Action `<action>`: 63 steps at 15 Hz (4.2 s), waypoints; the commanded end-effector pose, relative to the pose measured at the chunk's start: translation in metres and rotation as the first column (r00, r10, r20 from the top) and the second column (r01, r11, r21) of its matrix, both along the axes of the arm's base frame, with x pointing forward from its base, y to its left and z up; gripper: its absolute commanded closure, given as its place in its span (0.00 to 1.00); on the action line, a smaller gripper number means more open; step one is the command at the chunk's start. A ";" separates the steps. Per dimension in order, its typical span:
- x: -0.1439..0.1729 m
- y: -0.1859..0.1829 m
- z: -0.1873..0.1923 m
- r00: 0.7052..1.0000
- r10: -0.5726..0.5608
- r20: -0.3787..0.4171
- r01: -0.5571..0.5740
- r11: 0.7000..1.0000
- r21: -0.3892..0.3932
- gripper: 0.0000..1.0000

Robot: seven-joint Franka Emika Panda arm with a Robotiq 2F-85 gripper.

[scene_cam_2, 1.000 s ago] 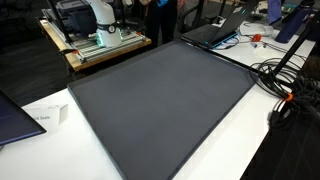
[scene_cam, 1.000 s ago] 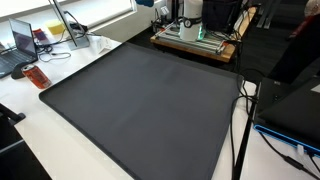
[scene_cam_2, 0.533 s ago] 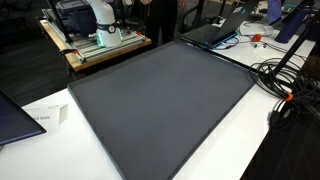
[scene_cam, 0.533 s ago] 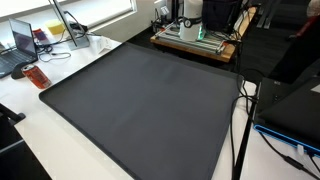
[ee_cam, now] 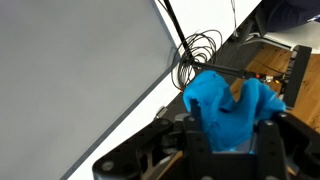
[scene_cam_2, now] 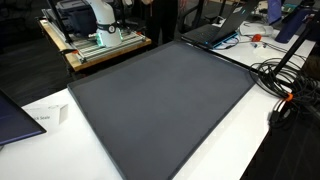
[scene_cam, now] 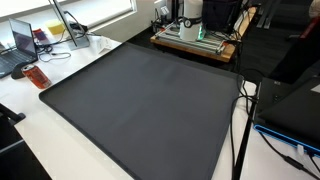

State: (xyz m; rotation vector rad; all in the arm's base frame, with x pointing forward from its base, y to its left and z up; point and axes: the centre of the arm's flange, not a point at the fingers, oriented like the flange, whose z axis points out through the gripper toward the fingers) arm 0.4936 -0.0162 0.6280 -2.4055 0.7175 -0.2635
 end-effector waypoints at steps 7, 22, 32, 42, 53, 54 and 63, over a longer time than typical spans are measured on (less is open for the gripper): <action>-0.004 0.019 0.027 0.999 -0.048 -0.021 0.046 0.996 -0.075 0.73; -0.002 0.050 0.021 0.996 0.018 -0.092 -0.050 0.932 -0.358 0.00; 0.016 0.162 -0.015 0.973 0.163 -0.164 -0.229 0.769 -0.597 0.00; 0.049 0.266 -0.074 0.958 0.173 -0.230 -0.287 0.622 -0.729 0.00; 0.048 0.344 -0.175 0.830 0.381 -0.408 -0.514 0.237 -0.824 0.00; 0.048 0.340 -0.184 0.797 0.414 -0.441 -0.553 0.204 -0.808 0.00; 0.041 0.363 -0.226 0.740 0.436 -0.512 -0.606 0.101 -0.789 0.00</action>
